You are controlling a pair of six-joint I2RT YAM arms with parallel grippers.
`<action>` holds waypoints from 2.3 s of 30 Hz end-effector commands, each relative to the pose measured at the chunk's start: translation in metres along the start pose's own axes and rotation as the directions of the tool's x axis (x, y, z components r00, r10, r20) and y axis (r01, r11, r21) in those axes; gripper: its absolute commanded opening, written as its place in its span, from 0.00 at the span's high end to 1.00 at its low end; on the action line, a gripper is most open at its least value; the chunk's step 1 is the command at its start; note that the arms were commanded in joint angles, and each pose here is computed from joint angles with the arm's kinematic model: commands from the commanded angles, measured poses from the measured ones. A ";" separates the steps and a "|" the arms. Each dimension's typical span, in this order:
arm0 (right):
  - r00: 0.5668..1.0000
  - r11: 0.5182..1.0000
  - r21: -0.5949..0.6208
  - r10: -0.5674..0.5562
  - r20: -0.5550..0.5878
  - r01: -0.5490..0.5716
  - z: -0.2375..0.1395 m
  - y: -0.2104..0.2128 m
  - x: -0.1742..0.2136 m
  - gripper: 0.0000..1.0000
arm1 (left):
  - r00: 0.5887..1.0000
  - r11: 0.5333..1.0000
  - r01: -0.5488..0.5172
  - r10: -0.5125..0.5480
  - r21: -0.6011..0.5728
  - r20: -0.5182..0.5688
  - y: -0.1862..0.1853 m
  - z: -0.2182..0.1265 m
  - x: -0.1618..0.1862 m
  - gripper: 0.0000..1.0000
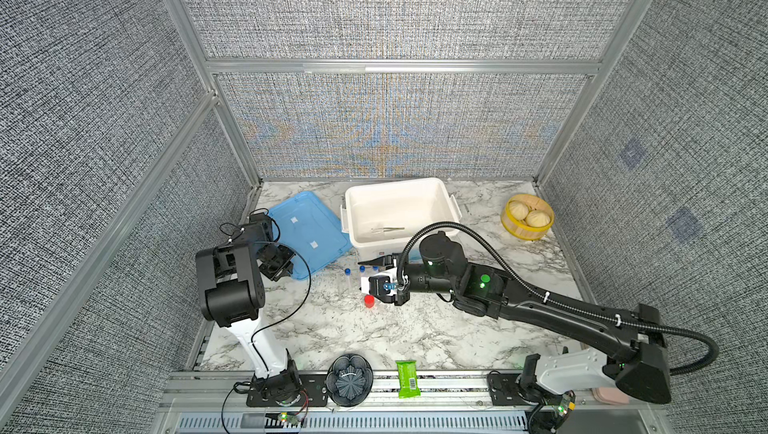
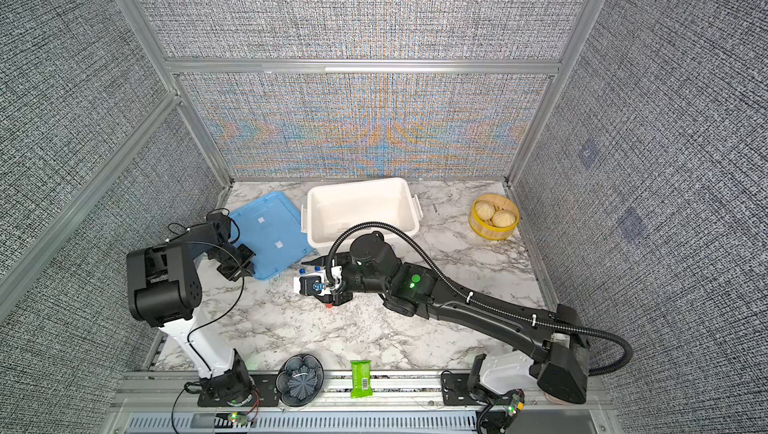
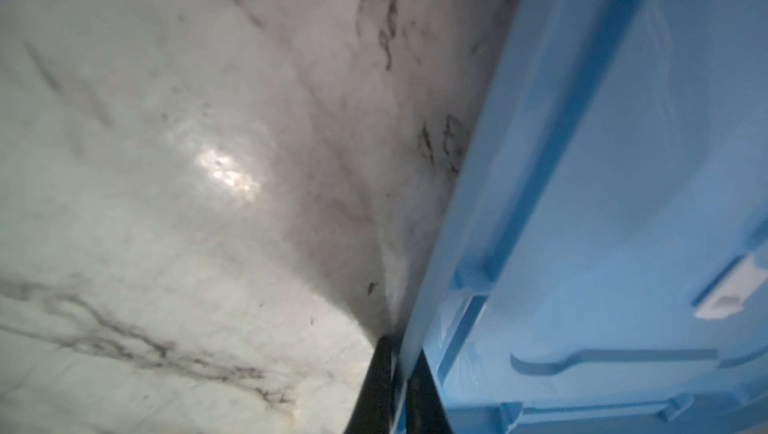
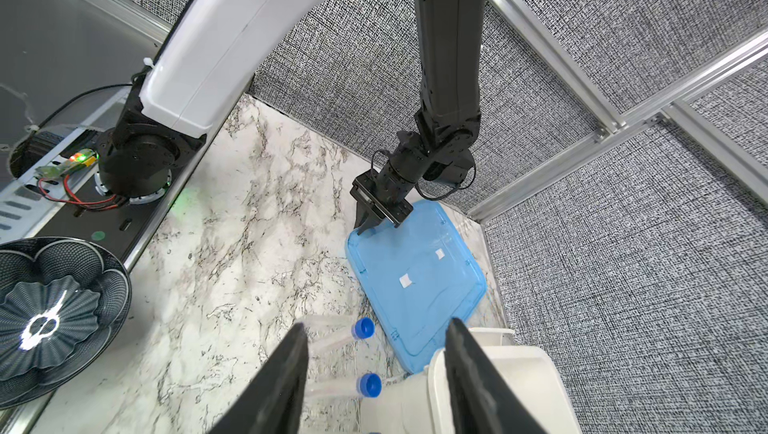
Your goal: Organize the chemistry lab equipment
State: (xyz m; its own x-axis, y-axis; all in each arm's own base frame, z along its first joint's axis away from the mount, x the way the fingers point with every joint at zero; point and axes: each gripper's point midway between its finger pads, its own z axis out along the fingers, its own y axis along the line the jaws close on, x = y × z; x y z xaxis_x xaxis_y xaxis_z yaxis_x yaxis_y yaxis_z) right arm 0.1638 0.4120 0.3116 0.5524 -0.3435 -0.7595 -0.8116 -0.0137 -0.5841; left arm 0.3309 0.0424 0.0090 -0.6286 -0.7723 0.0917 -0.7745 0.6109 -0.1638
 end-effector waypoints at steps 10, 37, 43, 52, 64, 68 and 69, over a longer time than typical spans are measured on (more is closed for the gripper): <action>0.998 0.993 -0.113 -0.042 -0.050 0.036 0.044 0.024 0.018 0.41 | 0.995 0.996 0.084 -0.084 0.007 0.052 0.004 -0.034 0.006 1.00; 0.756 0.853 -0.074 -0.495 -0.428 0.517 0.245 0.009 0.123 0.37 | 0.993 0.980 0.083 -0.066 0.179 -0.097 -0.015 -0.123 0.070 1.00; 0.679 0.791 -0.036 -0.547 -0.489 0.611 0.251 -0.011 0.135 0.40 | 0.994 0.977 0.081 -0.063 0.199 -0.093 -0.014 -0.139 0.080 1.00; 0.640 0.701 0.078 -0.593 -0.489 0.709 0.249 -0.041 0.113 0.52 | 0.995 0.973 0.072 -0.057 0.219 -0.077 -0.008 -0.156 0.093 1.00; 0.651 0.652 0.175 -0.618 -0.442 0.737 0.235 -0.058 0.079 0.87 | 0.999 0.961 0.053 -0.049 0.273 -0.024 -0.010 -0.188 0.098 0.91; 0.657 0.643 0.200 -0.624 -0.423 0.739 0.229 -0.063 0.066 0.88 | 0.998 0.955 0.041 -0.054 0.292 0.035 -0.010 -0.205 0.095 0.72; 0.661 0.643 0.205 -0.624 -0.418 0.737 0.228 -0.065 0.064 0.89 | 0.996 0.956 0.042 -0.061 0.291 0.059 -0.008 -0.211 0.093 0.68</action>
State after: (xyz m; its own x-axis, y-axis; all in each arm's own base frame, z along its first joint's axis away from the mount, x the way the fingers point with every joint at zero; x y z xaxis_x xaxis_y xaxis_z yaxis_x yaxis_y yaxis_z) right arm 0.2971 0.6033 0.2136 0.7797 -0.6261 -0.0048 -0.1072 -0.1259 -0.9862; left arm 0.2663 -0.0021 0.2184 -0.5782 -0.8123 0.0760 -0.7497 0.4923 -0.4422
